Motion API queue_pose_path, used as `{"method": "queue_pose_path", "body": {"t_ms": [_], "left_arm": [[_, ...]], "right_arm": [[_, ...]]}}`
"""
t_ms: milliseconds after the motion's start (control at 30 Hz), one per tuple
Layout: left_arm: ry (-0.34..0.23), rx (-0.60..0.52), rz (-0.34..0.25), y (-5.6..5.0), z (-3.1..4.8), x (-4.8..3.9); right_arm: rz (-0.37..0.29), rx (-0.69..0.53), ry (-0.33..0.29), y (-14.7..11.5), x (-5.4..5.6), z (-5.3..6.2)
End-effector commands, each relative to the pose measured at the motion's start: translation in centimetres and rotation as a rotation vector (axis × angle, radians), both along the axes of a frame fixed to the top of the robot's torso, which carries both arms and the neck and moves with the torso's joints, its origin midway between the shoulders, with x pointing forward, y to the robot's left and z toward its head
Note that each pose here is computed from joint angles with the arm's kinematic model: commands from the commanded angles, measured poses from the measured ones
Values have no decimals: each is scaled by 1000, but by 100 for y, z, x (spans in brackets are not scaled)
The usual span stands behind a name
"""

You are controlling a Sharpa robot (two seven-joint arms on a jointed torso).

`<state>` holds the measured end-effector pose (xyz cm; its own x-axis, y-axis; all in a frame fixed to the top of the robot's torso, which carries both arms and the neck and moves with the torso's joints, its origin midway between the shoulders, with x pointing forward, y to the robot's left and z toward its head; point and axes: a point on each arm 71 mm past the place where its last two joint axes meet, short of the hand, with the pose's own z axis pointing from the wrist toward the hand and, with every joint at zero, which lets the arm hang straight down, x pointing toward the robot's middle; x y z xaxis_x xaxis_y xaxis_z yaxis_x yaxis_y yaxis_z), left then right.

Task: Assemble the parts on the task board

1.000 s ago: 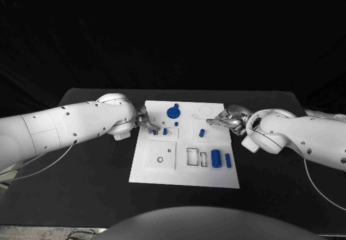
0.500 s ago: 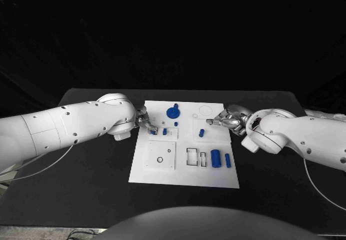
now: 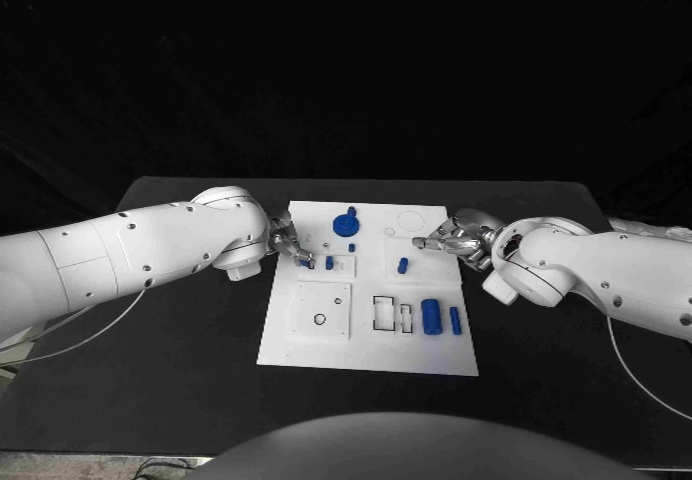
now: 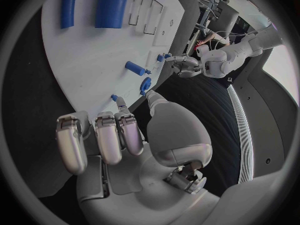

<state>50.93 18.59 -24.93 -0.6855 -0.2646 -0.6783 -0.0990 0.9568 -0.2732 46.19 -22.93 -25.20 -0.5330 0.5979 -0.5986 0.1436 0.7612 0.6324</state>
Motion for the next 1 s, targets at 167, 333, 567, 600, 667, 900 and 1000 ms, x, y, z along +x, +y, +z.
{"method": "queue_pose_path", "body": {"t_ms": [167, 333, 567, 600, 667, 900, 1000], "left_arm": [[-37, -51, 1, -1, 45, 14], [-66, -74, -2, -18, 74, 25], [-69, -81, -31, -59, 80, 17], [-67, -78, -37, -61, 79, 13], [-63, -70, -48, -64, 76, 7], [-59, -40, -90, -79, 69, -8], [-61, -20, -117, -93, 67, -17]], "right_arm": [[14, -5, 1, 1, -1, -6], [14, -5, 1, 1, 1, -6], [16, -4, 1, 7, -2, -6], [16, -4, 1, 6, -2, -6], [15, -4, 1, 3, -2, -6], [16, -3, 0, 6, -2, -5], [16, -3, 0, 8, -2, -6]]}}
